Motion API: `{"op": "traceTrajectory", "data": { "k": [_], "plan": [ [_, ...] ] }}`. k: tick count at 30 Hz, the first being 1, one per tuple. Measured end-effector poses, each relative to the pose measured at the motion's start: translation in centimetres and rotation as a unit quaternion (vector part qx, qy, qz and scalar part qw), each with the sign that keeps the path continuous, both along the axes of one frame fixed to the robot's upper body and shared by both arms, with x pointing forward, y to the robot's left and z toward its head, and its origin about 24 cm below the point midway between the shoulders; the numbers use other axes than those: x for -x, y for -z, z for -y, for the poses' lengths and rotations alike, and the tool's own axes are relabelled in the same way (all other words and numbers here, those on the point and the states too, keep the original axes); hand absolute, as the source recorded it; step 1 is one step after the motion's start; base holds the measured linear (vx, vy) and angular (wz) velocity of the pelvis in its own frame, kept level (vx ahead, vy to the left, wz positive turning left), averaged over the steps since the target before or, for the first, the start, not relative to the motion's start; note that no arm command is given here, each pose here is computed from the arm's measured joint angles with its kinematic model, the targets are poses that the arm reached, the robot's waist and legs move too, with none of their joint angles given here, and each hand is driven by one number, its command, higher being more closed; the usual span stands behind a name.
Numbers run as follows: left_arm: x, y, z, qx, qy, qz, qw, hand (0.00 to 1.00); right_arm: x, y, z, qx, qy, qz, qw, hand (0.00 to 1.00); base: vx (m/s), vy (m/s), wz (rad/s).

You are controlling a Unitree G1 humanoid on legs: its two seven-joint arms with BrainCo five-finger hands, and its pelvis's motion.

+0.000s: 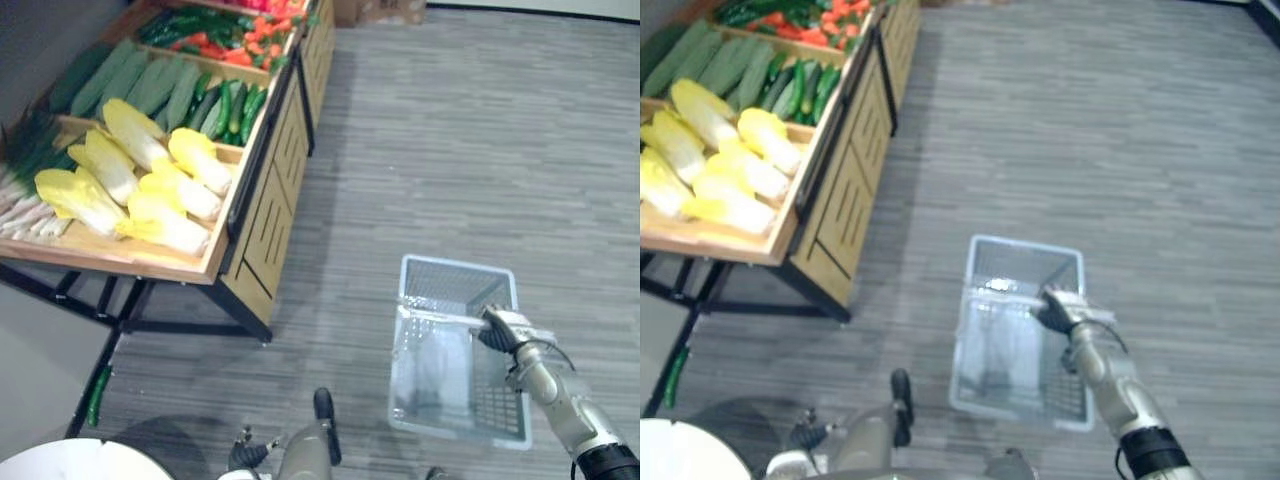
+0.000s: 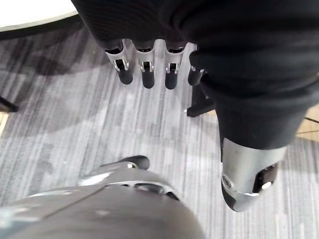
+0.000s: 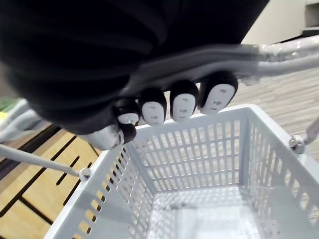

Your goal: Pick vegetable in the basket

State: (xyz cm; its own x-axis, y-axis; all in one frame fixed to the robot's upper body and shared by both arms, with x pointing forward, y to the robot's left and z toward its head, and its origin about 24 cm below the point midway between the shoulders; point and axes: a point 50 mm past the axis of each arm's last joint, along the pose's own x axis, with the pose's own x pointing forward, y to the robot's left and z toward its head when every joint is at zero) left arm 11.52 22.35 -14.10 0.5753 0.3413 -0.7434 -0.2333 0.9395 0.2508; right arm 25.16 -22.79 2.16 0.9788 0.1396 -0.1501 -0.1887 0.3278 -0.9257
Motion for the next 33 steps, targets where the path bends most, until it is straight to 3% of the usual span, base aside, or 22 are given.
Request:
{"op": "traceTrajectory", "data": {
  "k": [7,11,19,23,28,30,33],
  "plan": [
    [2.1,0.6,-0.1,0.003,-0.024,-0.028,0.999,0.00,-0.6,-0.2,-2.8,-0.026,-0.053,0.015,0.998,1.00,0.21,0.071,-0.37],
    [4.3,0.8,-2.1,-0.027,-0.016,-0.071,0.997,0.00,0.5,1.7,-4.5,-0.057,-0.052,-0.017,0.997,1.00,0.17,0.112,-0.15],
    [2.0,0.1,-2.3,-0.035,-0.005,-0.043,0.998,0.00,0.2,2.1,-3.9,-0.043,-0.040,-0.028,0.998,1.00,0.30,-0.044,0.58],
    [0.4,-0.2,-1.9,-0.030,-0.002,-0.020,0.999,0.00,-0.7,1.0,-3.1,-0.032,-0.035,-0.009,0.999,1.00,0.40,-0.323,1.05],
    [1.0,0.2,-2.1,-0.030,-0.012,-0.041,0.999,0.00,-0.3,1.0,-2.6,-0.024,-0.032,-0.014,0.999,1.00,0.33,-0.535,1.17],
    [2.0,1.1,0.1,0.005,-0.027,-0.053,0.998,0.00,-0.3,1.3,-1.8,-0.016,-0.014,-0.024,0.999,1.00,0.24,-0.549,1.01],
    [2.7,1.1,-0.5,0.014,-0.083,-0.051,0.995,0.00,-0.3,1.1,-1.3,-0.010,-0.004,-0.024,1.000,1.00,0.17,-0.549,1.12]
  ]
}}
